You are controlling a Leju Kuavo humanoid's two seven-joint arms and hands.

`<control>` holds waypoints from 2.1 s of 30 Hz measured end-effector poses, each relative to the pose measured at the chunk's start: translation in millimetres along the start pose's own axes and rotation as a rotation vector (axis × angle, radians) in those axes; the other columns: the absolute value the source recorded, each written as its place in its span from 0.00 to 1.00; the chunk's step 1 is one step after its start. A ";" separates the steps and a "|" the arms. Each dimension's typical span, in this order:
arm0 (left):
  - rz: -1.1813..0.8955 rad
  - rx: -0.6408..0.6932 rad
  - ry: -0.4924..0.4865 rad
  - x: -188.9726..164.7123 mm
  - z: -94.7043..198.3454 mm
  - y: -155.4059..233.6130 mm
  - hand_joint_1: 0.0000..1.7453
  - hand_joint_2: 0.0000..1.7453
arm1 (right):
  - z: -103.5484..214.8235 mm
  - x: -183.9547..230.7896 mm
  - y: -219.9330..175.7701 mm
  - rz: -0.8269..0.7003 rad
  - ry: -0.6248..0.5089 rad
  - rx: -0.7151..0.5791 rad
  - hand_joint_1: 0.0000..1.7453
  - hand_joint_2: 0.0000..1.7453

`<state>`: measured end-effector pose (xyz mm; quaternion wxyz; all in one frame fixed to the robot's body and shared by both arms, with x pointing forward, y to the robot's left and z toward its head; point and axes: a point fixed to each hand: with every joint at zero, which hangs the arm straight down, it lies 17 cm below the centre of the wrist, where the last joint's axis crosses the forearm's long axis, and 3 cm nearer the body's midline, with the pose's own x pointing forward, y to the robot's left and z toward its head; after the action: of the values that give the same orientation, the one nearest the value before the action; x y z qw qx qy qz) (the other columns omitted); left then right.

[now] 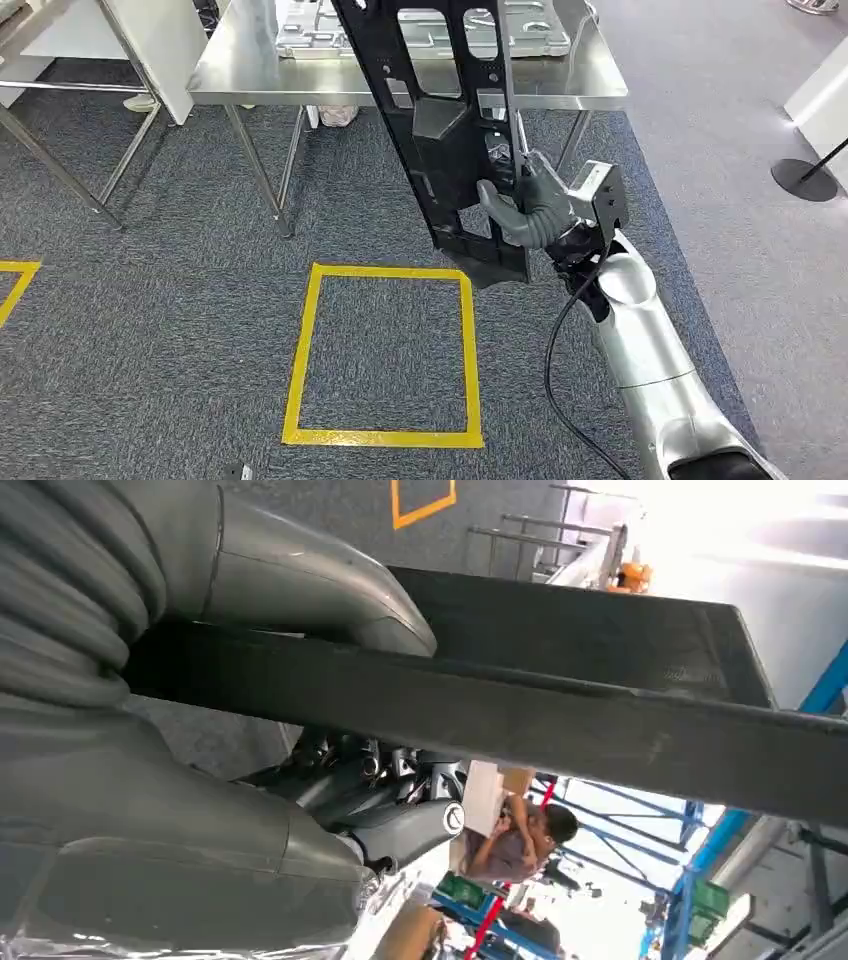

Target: Take the parts from the cabinet and place them on the table.

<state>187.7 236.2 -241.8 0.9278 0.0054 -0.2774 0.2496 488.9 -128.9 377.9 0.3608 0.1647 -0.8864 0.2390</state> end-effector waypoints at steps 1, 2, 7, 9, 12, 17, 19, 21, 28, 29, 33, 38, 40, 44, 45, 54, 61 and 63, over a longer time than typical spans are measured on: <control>0.003 -0.004 -0.005 0.7 0.2 -0.9 0.00 1.00 | 0.5 -0.9 -0.4 0.000 0.002 -0.002 1.00 1.00; 0.014 -0.013 -0.009 1.3 0.7 -2.6 0.00 1.00 | 1.9 -2.9 0.2 -0.002 0.007 -0.002 1.00 1.00; 0.048 -0.043 -0.015 2.6 2.2 -8.3 0.00 1.00 | 1.3 -5.4 -1.4 -0.002 0.014 -0.001 1.00 1.00; 0.050 -0.044 -0.013 2.7 2.1 -8.5 0.00 1.00 | -2.6 -2.6 -2.9 0.002 0.007 0.004 1.00 1.00; 0.051 -0.045 -0.009 1.6 2.3 -8.4 0.00 1.00 | -1.5 -5.2 -2.9 -0.001 0.013 0.006 1.00 1.00; 0.050 -0.044 0.002 -1.1 2.6 -7.8 0.00 1.00 | -1.8 -6.2 -2.6 -0.002 0.015 0.007 1.00 1.00; 0.050 -0.042 0.006 -3.2 3.1 -6.4 0.00 1.00 | -0.4 -8.5 -1.9 -0.005 0.021 0.007 1.00 1.00; 0.050 -0.042 0.007 -3.9 3.3 -6.1 0.00 1.00 | -0.2 -9.4 -1.3 -0.006 0.023 0.008 1.00 1.00; 0.050 -0.041 0.009 -4.1 3.2 -5.1 0.00 1.00 | -0.7 -9.1 -0.5 -0.005 0.022 0.010 1.00 1.00; 0.050 -0.042 0.009 -3.9 3.2 -5.6 0.00 1.00 | -0.5 -9.1 -0.8 -0.005 0.022 0.010 1.00 1.00; 0.052 -0.045 0.006 -2.9 3.1 -6.4 0.00 1.00 | 1.8 -11.4 0.2 -0.008 0.027 0.009 1.00 1.00; 0.052 -0.047 0.006 -3.4 3.4 -7.1 0.00 1.00 | 2.2 -11.5 0.1 -0.009 0.028 0.008 1.00 1.00; 0.053 -0.046 0.005 -2.9 3.3 -6.8 0.00 1.00 | 1.8 -11.1 -0.1 -0.009 0.026 0.008 1.00 1.00; 0.058 -0.048 0.002 -2.7 3.5 -6.9 0.00 1.00 | 2.2 -11.0 -1.2 -0.006 0.027 0.008 1.00 1.00; 0.058 -0.047 0.000 -2.3 3.5 -7.0 0.00 1.00 | 1.7 -10.5 -1.3 -0.006 0.026 0.008 1.00 1.00; 0.060 -0.044 0.003 -4.9 4.2 -4.8 0.00 1.00 | 1.5 -10.7 0.0 -0.008 0.026 0.011 1.00 1.00; 0.062 -0.043 0.000 -4.1 4.2 -5.0 0.00 1.00 | -3.1 -7.4 -1.1 0.016 0.020 0.018 1.00 1.00; 0.063 -0.042 -0.001 -3.8 4.0 -4.8 0.00 1.00 | -3.7 -9.3 -1.6 0.043 0.027 0.016 1.00 1.00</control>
<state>185.1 229.7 -239.7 0.9192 -0.0229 -0.2829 0.2729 498.1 -127.1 374.0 0.3659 0.1451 -0.8829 0.2560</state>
